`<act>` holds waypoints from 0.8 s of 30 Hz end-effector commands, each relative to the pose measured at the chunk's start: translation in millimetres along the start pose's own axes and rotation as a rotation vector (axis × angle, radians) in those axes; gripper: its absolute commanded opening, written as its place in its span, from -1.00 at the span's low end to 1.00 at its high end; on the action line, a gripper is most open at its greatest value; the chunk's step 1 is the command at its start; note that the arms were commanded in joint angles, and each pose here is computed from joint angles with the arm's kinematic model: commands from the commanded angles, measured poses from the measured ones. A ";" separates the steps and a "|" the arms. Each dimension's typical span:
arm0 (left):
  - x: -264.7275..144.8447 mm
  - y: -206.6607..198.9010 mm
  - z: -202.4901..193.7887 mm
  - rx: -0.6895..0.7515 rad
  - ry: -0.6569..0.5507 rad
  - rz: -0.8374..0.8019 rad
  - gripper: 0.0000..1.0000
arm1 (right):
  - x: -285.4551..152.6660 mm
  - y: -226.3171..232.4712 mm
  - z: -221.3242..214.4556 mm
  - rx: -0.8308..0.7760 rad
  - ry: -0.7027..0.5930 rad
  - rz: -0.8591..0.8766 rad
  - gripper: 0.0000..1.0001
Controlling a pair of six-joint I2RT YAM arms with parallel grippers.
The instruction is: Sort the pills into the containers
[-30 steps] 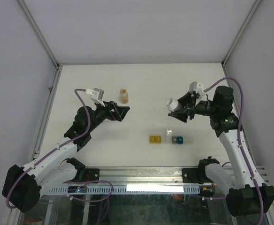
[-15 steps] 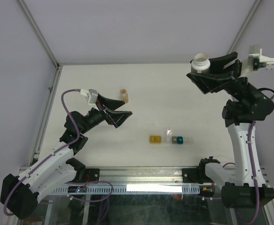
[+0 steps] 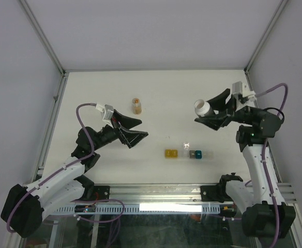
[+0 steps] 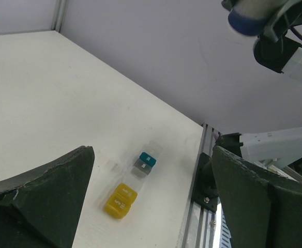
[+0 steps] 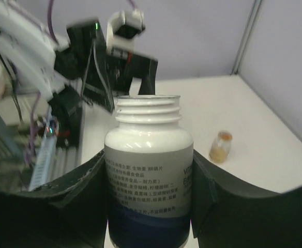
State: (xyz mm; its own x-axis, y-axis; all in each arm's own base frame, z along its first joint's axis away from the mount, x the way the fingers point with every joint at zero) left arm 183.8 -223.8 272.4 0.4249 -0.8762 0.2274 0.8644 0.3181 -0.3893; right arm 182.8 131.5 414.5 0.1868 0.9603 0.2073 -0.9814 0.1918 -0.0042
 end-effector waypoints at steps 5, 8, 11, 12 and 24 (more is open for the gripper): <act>-6.5 8.6 -18.5 0.039 -0.041 -0.002 0.98 | -38.2 4.0 -132.4 -0.076 0.323 0.025 -1.00; -9.2 11.5 -25.8 0.040 -0.031 0.003 0.98 | -50.2 -0.8 -169.6 -0.067 0.531 0.020 -1.00; -16.2 12.9 -36.3 0.043 -0.036 -0.001 0.98 | -63.4 6.5 -195.5 -0.118 0.624 0.056 -1.00; -18.6 13.4 -40.0 0.044 -0.038 -0.002 0.98 | -67.6 6.0 -203.2 -0.135 0.657 0.047 -1.00; -27.1 29.6 -67.1 0.050 0.004 0.052 0.98 | -101.0 18.1 -278.9 -0.096 0.959 0.072 -1.00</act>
State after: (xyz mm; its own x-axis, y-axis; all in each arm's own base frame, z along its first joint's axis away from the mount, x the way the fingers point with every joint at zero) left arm 178.0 -215.0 184.5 0.4695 -0.8714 0.1424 0.8245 0.3750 -0.4238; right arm 153.5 106.1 134.1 0.1034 0.7911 -0.6029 -0.9931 0.1160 -0.0180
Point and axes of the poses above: each gripper's point midway between its finger pads, its own x axis out along the fingers, its own y axis along the line the jaws close on, z = x × y, the point moved 4 cm from there along -x, back along the fingers, and after that the axes turned 3 degrees about x, right-handed, at the moved point
